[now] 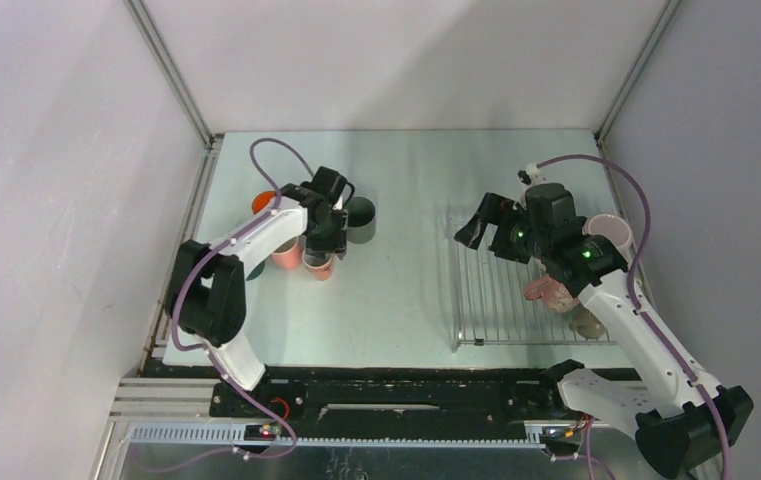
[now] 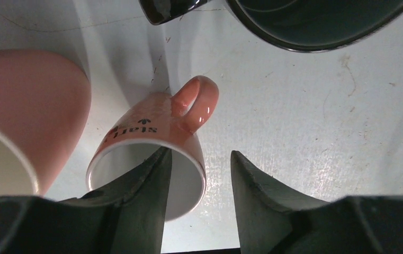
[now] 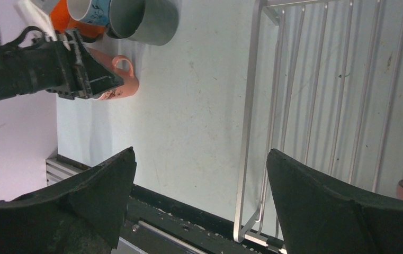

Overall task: Unload the cups from the dish rack
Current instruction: Place the cup at the center of the board, then unload the cup from the dish rack.

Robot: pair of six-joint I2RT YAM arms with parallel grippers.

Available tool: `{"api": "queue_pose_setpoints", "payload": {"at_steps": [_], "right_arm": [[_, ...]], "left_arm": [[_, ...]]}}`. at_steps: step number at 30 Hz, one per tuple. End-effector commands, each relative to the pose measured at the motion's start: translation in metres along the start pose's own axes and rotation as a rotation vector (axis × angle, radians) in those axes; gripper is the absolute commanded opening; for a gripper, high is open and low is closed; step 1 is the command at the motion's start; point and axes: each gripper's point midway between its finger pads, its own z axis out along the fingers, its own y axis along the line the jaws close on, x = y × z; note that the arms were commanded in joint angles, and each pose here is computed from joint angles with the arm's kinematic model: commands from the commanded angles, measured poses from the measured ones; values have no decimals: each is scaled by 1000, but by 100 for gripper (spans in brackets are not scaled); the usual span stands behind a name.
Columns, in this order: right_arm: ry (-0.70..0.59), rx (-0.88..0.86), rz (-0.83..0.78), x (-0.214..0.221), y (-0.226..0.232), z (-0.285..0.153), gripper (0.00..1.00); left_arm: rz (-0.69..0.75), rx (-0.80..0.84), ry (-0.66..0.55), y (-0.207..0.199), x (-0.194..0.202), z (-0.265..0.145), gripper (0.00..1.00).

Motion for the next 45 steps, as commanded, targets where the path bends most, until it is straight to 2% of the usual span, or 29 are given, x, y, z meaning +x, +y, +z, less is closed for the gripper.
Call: {"api": "queue_pose_setpoints", "payload": {"at_steps": [1, 10, 17, 22, 27, 31, 38, 45], "right_arm": [[-31, 34, 0, -3, -4, -7, 100], [-91, 193, 55, -8, -30, -21, 100], [-171, 449, 99, -15, -72, -55, 100], [-217, 625, 141, -18, -97, -79, 100], [-225, 740, 204, -3, -112, -88, 100], [-302, 836, 265, -1, -125, -102, 100], [-349, 954, 296, -4, -146, -118, 100], [-318, 936, 315, -13, -161, -107, 100]], "left_arm": [[13, 50, -171, -5, -34, -48, 53], [53, 202, -330, -27, -44, -106, 77], [113, 380, -430, -63, -36, -146, 99], [135, 475, -484, -83, -28, -168, 100], [150, 536, -485, -95, -14, -170, 100], [155, 571, -485, -99, -8, -169, 100], [167, 608, -482, -104, 0, -164, 100], [177, 599, -486, -100, 5, -155, 100]]}}
